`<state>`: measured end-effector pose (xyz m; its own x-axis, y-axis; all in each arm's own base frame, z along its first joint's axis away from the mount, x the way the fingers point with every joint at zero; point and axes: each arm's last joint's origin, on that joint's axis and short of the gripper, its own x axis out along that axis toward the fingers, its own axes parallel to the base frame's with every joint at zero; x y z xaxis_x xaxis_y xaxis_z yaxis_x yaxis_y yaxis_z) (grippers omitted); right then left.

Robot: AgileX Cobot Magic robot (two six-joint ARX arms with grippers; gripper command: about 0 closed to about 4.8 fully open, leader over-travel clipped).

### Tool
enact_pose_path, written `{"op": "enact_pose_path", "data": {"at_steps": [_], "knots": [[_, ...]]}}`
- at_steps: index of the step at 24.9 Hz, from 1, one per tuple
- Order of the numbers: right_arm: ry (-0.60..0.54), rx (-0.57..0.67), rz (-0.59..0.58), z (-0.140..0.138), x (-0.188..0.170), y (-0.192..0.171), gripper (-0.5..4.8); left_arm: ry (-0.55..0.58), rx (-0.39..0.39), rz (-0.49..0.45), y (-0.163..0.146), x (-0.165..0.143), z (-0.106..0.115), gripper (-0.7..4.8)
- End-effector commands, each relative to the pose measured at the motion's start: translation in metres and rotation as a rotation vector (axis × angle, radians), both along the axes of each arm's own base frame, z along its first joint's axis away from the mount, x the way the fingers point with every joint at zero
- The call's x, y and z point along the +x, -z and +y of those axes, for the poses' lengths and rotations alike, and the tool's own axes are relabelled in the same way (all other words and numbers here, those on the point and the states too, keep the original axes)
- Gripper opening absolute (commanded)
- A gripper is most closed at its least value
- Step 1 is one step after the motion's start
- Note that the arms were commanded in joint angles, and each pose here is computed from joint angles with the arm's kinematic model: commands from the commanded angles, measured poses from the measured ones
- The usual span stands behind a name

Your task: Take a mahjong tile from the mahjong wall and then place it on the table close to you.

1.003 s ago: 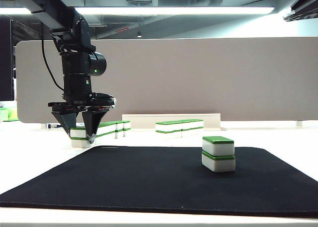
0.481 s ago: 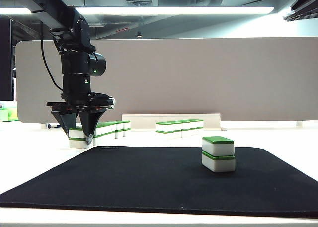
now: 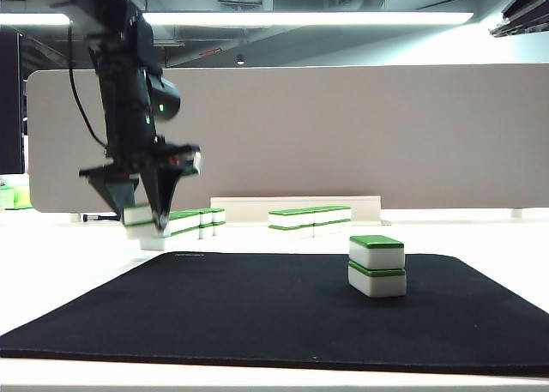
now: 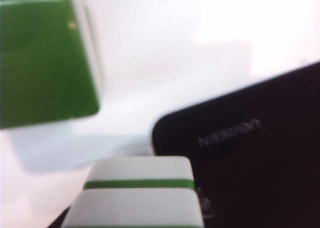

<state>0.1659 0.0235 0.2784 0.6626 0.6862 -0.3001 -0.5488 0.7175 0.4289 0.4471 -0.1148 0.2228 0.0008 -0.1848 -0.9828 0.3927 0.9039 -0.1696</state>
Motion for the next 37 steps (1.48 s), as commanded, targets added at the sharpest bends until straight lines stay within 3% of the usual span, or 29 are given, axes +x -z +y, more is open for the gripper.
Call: {"op": "enact_pose_path", "data": {"at_steps": [1, 8, 13, 17, 19, 23, 31, 37], "knots": [[-0.001, 0.002, -0.016, 0.000, 0.000, -0.003, -0.01, 0.011, -0.032, -0.057, -0.025, -0.004, -0.008, 2.10], [-0.002, 0.002, -0.017, 0.000, 0.000, -0.003, -0.01, 0.100, -0.079, -0.125, -0.053, -0.016, -0.036, 2.10], [0.000, 0.001, -0.019, 0.000, 0.000, -0.003, -0.01, 0.334, -0.079, -0.184, -0.065, -0.036, -0.074, 2.10], [0.000, 0.002, -0.019, 0.000, 0.000, -0.003, -0.01, 0.510, -0.009, -0.215, -0.063, -0.053, -0.108, 2.10], [-0.001, 0.002, -0.019, 0.000, 0.000, -0.003, -0.01, 0.591, -0.010, -0.224, -0.063, -0.062, -0.124, 2.10], [0.000, 0.001, -0.019, 0.000, 0.000, -0.003, -0.01, 0.678, -0.002, -0.229, -0.062, -0.078, -0.148, 2.10], [0.000, 0.001, -0.020, 0.000, 0.000, -0.003, -0.01, 0.744, 0.068, -0.058, -0.016, -0.104, -0.169, 2.09], [0.000, 0.002, -0.020, 0.000, 0.000, -0.003, -0.01, 0.827, 0.095, -0.009, -0.001, -0.127, -0.189, 2.08]]}}
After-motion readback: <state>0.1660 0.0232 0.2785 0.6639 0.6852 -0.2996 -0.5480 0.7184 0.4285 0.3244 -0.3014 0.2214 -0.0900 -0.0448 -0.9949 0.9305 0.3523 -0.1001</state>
